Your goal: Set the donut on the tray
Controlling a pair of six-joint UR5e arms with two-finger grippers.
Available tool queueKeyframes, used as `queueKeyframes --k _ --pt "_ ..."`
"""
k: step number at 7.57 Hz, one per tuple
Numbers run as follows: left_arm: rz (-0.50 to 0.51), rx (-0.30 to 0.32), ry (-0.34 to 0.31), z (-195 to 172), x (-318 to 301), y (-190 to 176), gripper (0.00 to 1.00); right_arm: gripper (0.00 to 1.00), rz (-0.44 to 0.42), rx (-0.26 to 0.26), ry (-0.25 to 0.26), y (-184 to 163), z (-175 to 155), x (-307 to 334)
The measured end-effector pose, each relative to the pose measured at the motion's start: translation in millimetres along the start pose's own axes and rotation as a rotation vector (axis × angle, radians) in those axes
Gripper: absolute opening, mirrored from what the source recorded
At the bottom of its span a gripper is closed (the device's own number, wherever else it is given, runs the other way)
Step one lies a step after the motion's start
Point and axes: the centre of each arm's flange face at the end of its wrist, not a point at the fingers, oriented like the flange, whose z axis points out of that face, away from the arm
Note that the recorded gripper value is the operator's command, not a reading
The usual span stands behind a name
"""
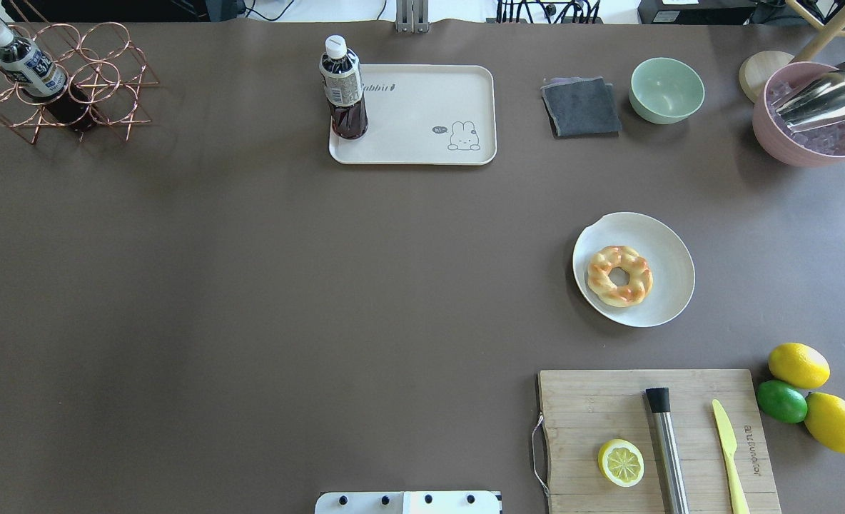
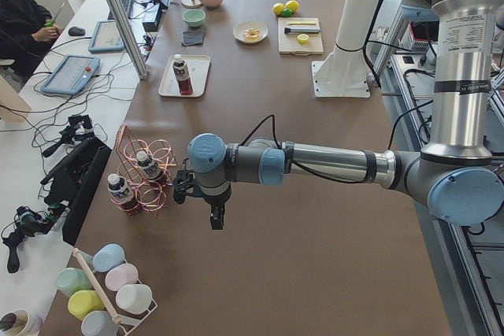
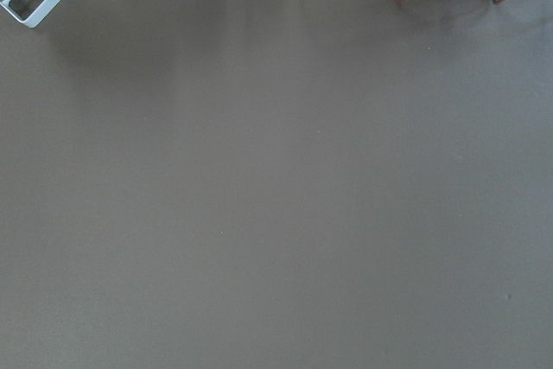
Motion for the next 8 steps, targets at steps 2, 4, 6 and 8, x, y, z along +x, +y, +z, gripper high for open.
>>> queueKeyframes --k 2,4,6,8 --pt "-0.002 -0.001 -0.002 0.9 -1.6 1.5 0.98 1.00 -0.003 0.003 0.001 -1.7 -1.5 -1.4" --pt "-0.002 -0.001 -0.003 1.0 -2.5 2.2 0.98 1.00 -0.006 0.005 0.001 -2.2 -2.5 -2.8" --pt "0.000 -0.001 -0.004 1.3 -2.2 1.9 0.98 1.00 -0.006 0.005 0.000 -1.8 -2.3 -2.4" --pt "0.000 -0.001 -0.005 1.4 -2.2 1.8 0.98 1.00 -0.007 0.006 0.000 -1.9 -1.5 -1.4"
